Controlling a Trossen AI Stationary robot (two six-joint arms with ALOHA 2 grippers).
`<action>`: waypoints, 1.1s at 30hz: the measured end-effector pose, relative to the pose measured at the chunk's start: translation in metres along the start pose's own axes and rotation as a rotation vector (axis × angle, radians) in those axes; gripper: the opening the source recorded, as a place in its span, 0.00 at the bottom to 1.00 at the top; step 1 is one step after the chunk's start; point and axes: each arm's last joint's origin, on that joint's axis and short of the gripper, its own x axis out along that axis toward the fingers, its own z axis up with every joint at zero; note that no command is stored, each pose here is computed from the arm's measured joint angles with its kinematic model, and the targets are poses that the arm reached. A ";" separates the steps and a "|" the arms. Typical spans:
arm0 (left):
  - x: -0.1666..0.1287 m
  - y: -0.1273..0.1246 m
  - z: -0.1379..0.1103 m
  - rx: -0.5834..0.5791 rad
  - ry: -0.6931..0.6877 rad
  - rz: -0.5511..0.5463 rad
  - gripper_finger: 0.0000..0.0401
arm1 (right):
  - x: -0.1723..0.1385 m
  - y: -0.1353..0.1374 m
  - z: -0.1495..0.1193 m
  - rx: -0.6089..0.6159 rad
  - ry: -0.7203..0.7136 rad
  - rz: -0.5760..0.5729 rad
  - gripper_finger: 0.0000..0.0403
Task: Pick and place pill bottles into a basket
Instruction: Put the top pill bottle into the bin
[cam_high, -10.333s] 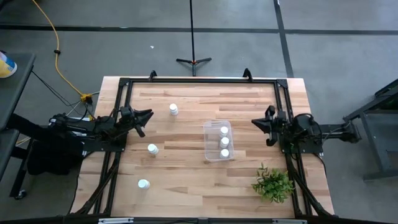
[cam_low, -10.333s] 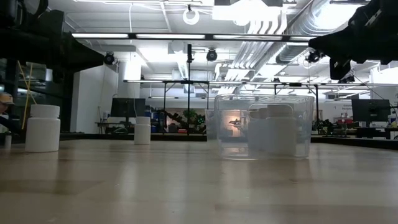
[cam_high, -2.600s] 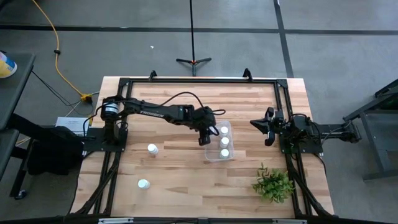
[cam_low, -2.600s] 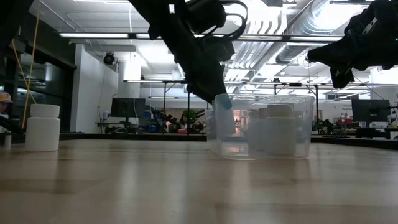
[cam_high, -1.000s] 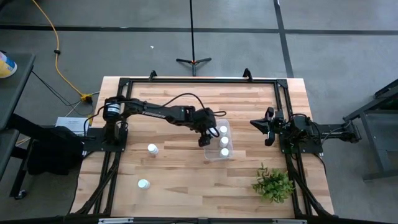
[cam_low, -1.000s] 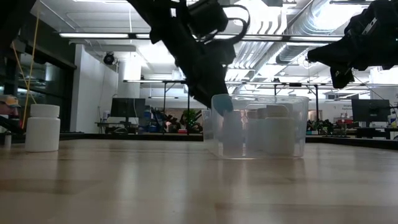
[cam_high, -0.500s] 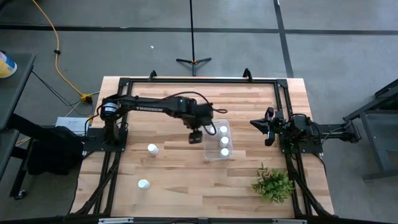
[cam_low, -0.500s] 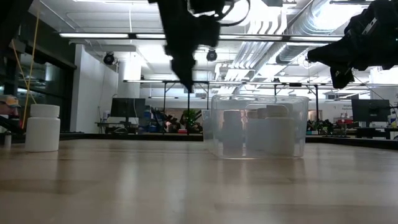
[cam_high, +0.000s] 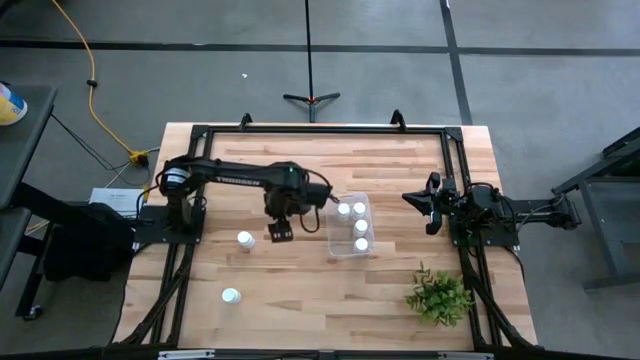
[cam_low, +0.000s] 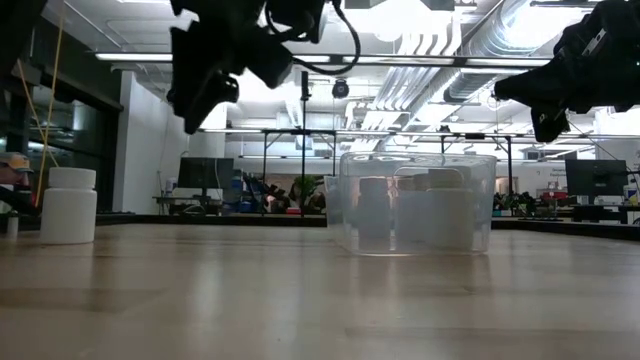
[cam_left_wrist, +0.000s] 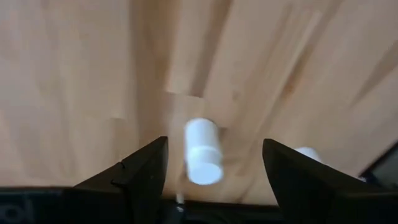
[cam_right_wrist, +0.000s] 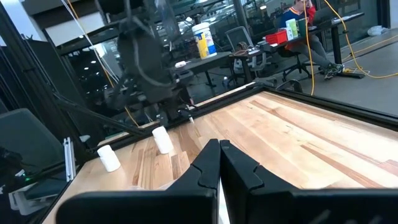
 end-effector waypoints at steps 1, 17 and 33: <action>0.001 -0.004 -0.001 -0.001 0.013 -0.010 0.74 | 0.000 0.000 0.000 0.000 0.000 -0.001 0.00; 0.094 -0.018 -0.043 -0.042 0.411 0.055 0.73 | 0.000 0.000 0.000 -0.006 0.001 -0.002 0.00; 0.114 -0.017 -0.034 -0.058 0.283 0.041 0.73 | 0.000 -0.001 0.000 -0.017 -0.009 -0.022 0.00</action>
